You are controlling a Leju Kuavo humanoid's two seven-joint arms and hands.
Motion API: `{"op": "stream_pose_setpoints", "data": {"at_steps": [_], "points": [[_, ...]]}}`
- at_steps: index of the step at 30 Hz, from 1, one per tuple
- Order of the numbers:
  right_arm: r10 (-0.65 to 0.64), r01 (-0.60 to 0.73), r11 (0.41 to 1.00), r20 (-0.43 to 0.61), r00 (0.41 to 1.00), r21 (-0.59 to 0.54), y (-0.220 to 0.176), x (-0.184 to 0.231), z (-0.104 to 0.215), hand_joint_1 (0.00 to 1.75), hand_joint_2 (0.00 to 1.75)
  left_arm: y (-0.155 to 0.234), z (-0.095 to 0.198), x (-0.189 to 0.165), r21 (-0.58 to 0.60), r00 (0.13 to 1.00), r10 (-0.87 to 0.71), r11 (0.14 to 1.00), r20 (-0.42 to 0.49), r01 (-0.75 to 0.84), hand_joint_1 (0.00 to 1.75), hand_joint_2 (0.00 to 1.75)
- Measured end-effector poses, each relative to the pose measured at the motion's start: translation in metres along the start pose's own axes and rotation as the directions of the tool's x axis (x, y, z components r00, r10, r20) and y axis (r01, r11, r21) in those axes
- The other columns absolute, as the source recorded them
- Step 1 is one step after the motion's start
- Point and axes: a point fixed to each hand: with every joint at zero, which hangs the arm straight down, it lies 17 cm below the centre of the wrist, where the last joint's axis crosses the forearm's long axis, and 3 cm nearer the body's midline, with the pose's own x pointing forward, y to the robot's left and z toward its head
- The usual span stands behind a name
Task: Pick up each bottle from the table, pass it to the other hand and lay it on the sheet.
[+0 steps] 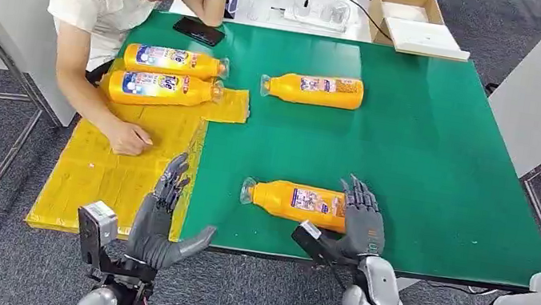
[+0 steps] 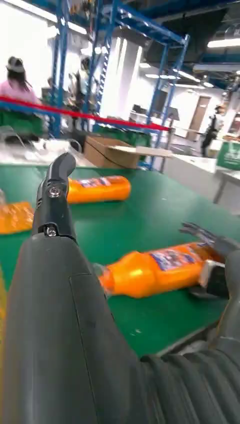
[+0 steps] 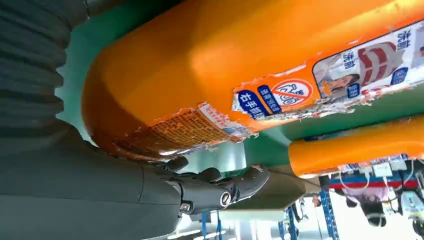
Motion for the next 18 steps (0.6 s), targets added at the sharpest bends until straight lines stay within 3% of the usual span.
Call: {"op": "stream_pose_setpoints", "data": {"at_steps": [9, 18], "points": [[-0.024, 0.03, 0.995, -0.07, 0.997, 0.094, 0.009, -0.007, -0.009, 0.0, 1.75, -0.001, 0.002, -0.007, -0.03, 0.998, 0.035, 0.999, -0.047, -0.036, 0.0, 1.75], [-0.065, 0.073, 0.989, -0.063, 0.996, 0.132, 0.011, -0.011, -0.015, 0.0, 1.75, -0.001, 0.0, -0.007, -0.034, 0.999, 0.024, 0.999, -0.046, -0.025, 0.0, 1.75]]}}
